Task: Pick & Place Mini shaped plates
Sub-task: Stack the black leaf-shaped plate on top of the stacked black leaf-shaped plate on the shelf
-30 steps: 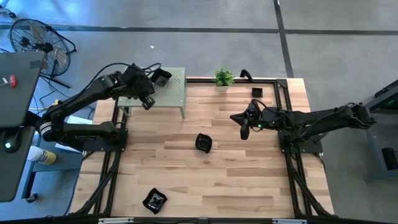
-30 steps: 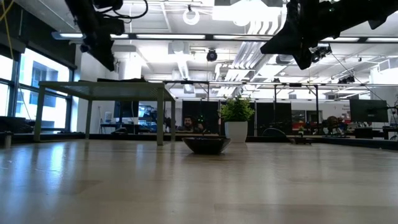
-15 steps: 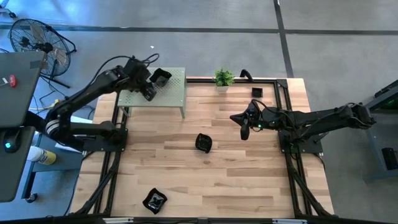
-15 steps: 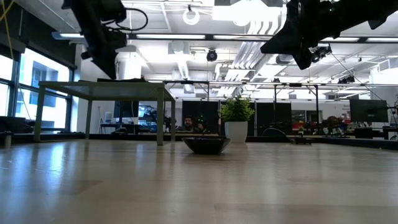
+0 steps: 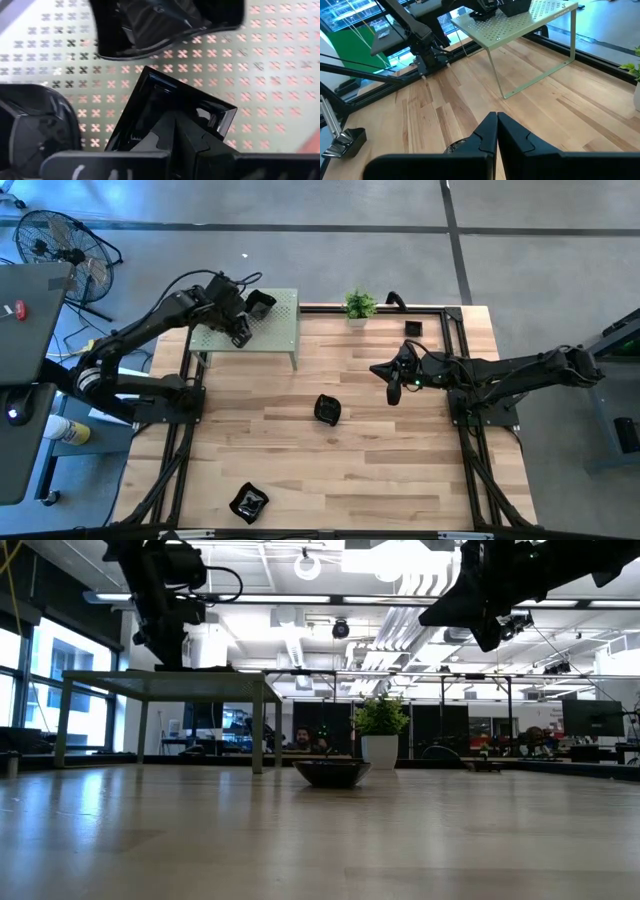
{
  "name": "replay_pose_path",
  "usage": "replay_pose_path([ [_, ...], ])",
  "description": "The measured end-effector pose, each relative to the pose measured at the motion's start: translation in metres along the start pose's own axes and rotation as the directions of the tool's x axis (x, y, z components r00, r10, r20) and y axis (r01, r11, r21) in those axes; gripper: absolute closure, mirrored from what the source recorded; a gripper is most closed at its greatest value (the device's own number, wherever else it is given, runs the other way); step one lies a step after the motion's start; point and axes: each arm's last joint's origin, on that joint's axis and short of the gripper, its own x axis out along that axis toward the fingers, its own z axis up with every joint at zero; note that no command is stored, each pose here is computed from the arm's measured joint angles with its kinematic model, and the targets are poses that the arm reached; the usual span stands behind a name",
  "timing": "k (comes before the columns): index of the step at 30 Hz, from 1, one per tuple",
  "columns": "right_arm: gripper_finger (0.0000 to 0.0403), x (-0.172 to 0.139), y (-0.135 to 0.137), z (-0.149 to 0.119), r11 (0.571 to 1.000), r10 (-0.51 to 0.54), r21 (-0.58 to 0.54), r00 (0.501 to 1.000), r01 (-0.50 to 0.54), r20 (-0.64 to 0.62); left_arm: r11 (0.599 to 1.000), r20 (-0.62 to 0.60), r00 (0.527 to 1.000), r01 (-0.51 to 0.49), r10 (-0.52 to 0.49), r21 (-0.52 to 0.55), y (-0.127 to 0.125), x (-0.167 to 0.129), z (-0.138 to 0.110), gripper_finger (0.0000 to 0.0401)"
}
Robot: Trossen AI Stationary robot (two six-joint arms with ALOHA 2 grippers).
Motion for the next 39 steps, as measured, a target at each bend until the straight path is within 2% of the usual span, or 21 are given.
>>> replay_pose_path([
  [6,0.0396,0.000,0.000,0.000,1.000,0.000,0.000,1.000,0.000,0.000,0.998,0.022,0.998,0.066,-0.066,-0.010,-0.002,-0.009,-0.004,0.0401],
  [12,0.0396,0.000,0.000,0.000,1.000,0.000,0.000,1.000,0.000,0.000,0.996,0.064,0.995,0.074,-0.071,-0.056,-0.002,-0.024,-0.011,0.0401],
  [20,0.0396,0.000,0.000,-0.001,1.000,0.025,-0.001,0.999,-0.025,-0.020,0.983,0.255,0.959,0.156,-0.127,-0.099,-0.012,-0.054,-0.015,0.0401],
  [25,0.0396,0.000,-0.001,-0.005,1.000,0.016,0.024,0.998,-0.015,-0.059,0.966,0.390,0.895,0.253,-0.215,-0.050,-0.047,-0.046,-0.018,0.0401],
  [32,0.0396,-0.001,-0.003,-0.013,0.997,0.049,0.062,0.984,-0.038,-0.174,0.906,0.496,0.774,0.417,-0.393,0.066,-0.121,-0.023,-0.042,0.0401],
  [36,0.0396,-0.001,-0.003,-0.015,0.997,0.063,0.060,0.979,-0.052,-0.192,0.906,0.465,0.791,0.418,-0.398,0.066,-0.157,-0.021,-0.059,0.0401],
  [39,0.0396,-0.001,-0.002,-0.015,0.996,0.085,0.058,0.975,-0.075,-0.203,0.901,0.441,0.805,0.434,-0.397,0.019,-0.182,-0.017,-0.070,0.0401],
])
